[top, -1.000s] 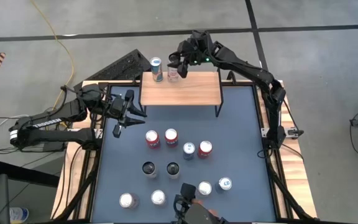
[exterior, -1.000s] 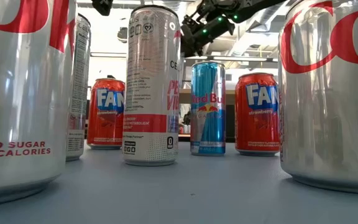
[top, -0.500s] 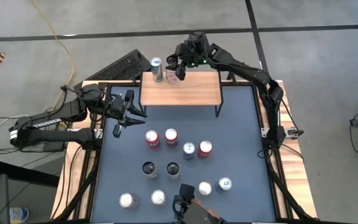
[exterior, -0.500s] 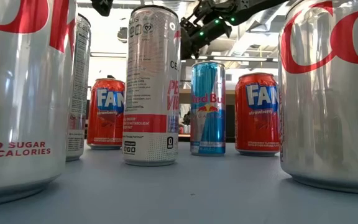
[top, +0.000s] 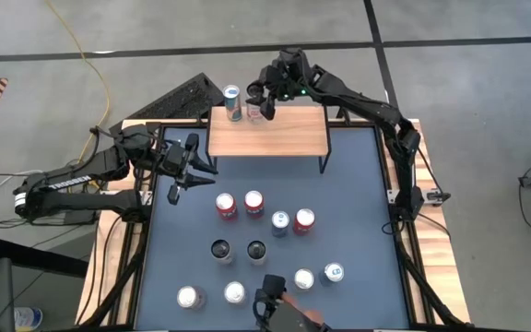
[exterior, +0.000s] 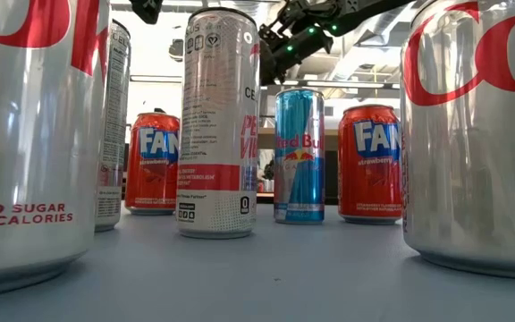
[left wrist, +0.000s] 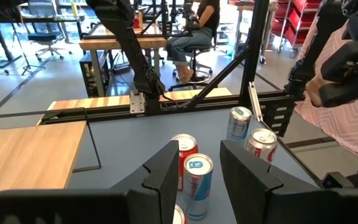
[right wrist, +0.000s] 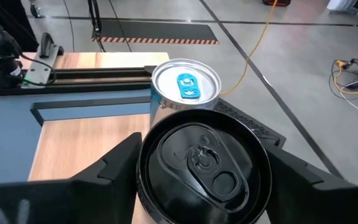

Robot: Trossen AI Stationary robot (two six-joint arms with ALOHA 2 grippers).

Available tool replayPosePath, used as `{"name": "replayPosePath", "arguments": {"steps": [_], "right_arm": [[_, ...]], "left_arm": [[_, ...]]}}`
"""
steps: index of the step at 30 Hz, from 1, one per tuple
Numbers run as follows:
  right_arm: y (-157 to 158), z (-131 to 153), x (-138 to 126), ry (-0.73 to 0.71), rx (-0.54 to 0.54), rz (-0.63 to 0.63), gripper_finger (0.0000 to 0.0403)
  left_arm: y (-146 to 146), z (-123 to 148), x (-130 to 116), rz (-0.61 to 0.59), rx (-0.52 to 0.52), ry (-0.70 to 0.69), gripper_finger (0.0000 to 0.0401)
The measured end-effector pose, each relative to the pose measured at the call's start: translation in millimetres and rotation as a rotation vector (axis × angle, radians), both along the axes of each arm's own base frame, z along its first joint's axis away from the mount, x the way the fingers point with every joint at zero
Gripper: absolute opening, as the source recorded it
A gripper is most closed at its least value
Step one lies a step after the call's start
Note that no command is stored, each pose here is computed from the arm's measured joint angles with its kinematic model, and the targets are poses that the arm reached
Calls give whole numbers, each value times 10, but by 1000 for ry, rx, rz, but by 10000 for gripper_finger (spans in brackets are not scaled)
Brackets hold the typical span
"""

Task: Place canned beverage on shelf
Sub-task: Put the top pink soda can on the shelf

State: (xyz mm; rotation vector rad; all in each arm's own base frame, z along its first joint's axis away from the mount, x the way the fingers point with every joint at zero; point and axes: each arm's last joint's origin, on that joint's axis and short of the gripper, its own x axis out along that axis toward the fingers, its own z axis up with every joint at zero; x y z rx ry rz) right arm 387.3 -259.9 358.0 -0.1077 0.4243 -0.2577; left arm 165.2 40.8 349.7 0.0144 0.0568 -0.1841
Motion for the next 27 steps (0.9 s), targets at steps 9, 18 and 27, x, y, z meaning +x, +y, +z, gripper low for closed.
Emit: {"name": "replayPosePath", "arguments": {"steps": [9, 18, 27], "right_arm": [[-2, -3, 3, 3, -15, 6, 287], [-19, 52, 18, -30, -65, -18, 332], [38, 448, -74, -34, -99, -31, 345]], "left_arm": [[0, 1, 0, 0, 0, 0, 107], [0, 0, 0, 0, 0, 0, 107], [0, 0, 0, 0, -2, 0, 107]]}}
